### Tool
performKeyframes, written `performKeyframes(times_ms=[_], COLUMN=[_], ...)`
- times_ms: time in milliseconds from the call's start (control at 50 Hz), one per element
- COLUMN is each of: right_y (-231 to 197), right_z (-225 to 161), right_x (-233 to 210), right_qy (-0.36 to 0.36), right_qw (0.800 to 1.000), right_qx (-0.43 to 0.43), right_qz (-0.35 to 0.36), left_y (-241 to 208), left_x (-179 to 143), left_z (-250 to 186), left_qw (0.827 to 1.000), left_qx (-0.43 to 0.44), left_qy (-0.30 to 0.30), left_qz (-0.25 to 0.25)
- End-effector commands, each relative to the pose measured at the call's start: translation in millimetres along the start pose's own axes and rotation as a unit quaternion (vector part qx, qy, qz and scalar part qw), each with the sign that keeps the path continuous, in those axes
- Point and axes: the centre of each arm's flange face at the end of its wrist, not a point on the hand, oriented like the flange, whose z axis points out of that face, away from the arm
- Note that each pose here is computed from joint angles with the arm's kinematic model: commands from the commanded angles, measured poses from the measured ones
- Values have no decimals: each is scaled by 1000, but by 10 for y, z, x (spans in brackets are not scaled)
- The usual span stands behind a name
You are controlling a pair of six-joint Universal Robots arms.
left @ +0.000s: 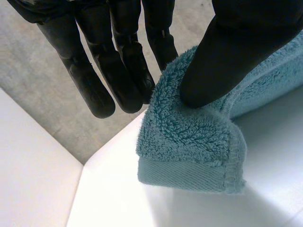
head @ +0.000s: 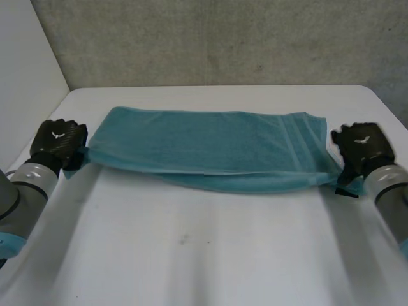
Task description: Fold the laundry
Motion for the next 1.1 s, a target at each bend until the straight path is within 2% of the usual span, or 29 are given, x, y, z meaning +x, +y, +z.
performKeyframes(times_ms=[20,200,280,540,740,800,840,960,1000,1100], right_y=[90,161,154,378,462,276,-44,-492,-873,-1187], right_z=[32,-4,-10,76,191,176,85,-100,-299,-539], right_x=[368,408,399,261,282,442,634,890,1054,1220], right_qy=[25,-56,-69,-91,-77,-44,-9,29,48,45], right_qw=[990,976,973,972,981,988,994,997,996,998], right_qx=[-38,-118,-126,-149,-129,-97,-55,7,45,35], right_qz=[136,176,182,160,124,110,94,74,56,40], left_y=[17,16,16,19,26,1,-26,-620,-796,-1256], left_x=[-20,-18,-18,-79,-65,-49,-57,-246,-300,-419], left_z=[-33,-37,-37,-15,-30,-61,-73,-318,-395,-676], left_qw=[1000,1000,1000,1000,1000,1000,1000,1000,1000,998], left_qx=[-6,-7,-7,-6,-11,-19,-19,5,18,49], left_qy=[-3,-3,-3,-11,-8,-2,-2,-13,-18,-31], left_qz=[-4,-4,-4,-3,-2,-4,-4,2,3,16])
